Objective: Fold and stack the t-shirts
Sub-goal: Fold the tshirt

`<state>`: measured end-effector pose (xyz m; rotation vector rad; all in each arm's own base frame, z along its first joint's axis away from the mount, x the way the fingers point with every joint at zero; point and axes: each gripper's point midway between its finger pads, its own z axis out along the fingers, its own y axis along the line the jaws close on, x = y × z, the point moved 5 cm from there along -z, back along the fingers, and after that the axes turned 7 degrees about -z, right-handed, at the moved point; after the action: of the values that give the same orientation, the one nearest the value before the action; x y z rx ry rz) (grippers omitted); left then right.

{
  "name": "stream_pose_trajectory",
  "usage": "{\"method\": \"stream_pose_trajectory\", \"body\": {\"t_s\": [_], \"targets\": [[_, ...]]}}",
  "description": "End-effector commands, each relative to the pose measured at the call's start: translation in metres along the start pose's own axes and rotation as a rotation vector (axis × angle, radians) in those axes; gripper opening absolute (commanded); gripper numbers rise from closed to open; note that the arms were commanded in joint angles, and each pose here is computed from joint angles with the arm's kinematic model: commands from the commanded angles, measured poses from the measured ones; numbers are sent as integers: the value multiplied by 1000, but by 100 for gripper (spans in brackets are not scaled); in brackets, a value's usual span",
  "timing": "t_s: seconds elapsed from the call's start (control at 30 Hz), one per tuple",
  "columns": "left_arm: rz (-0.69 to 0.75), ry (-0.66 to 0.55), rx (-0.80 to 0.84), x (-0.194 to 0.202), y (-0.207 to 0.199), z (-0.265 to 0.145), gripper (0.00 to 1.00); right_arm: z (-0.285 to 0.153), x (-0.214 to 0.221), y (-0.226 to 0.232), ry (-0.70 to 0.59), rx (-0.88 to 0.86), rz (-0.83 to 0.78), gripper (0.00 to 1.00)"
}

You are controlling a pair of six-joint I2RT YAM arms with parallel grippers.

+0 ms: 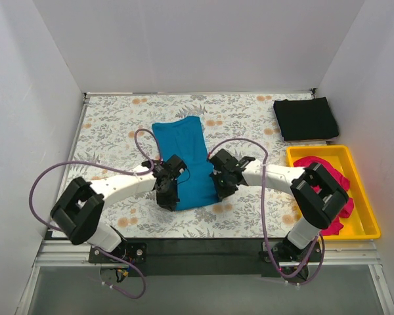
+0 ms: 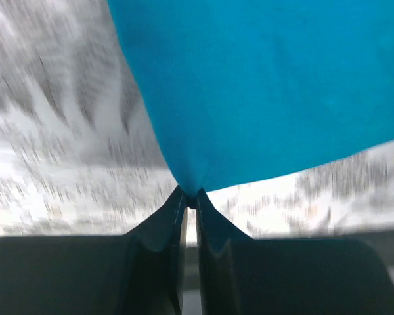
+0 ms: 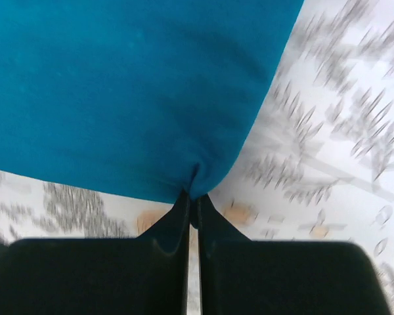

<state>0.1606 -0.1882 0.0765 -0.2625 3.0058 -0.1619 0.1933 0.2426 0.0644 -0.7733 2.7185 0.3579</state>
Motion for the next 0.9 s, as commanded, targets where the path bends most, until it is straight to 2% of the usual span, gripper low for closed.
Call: {"method": "stream_pose_trajectory", "body": {"t_s": [0.0,0.17,0.23,0.37,0.4,0.57,0.7,0.87], "targets": [[31,143,25,47,13,-29,0,-29,108,-7,451,-10,-9,1],[26,271,16,95,23,-54,0,-69,140,-1,567,-80,-34,1],[29,307,68,108,23,-74,0,-89,145,0,576,-100,-35,1],[12,335,173,112,14,-110,0,-121,119,2,511,-64,-85,1],[21,312,208,106,6,-124,0,-127,108,2,492,-51,-105,1],[37,229,172,81,-1,-128,0,-153,35,-2,333,23,-154,1],[-26,158,223,45,-3,-127,0,-150,2,-8,307,47,-179,1],[-41,69,252,10,-6,-132,0,-149,-27,-6,271,32,-201,1]]}}
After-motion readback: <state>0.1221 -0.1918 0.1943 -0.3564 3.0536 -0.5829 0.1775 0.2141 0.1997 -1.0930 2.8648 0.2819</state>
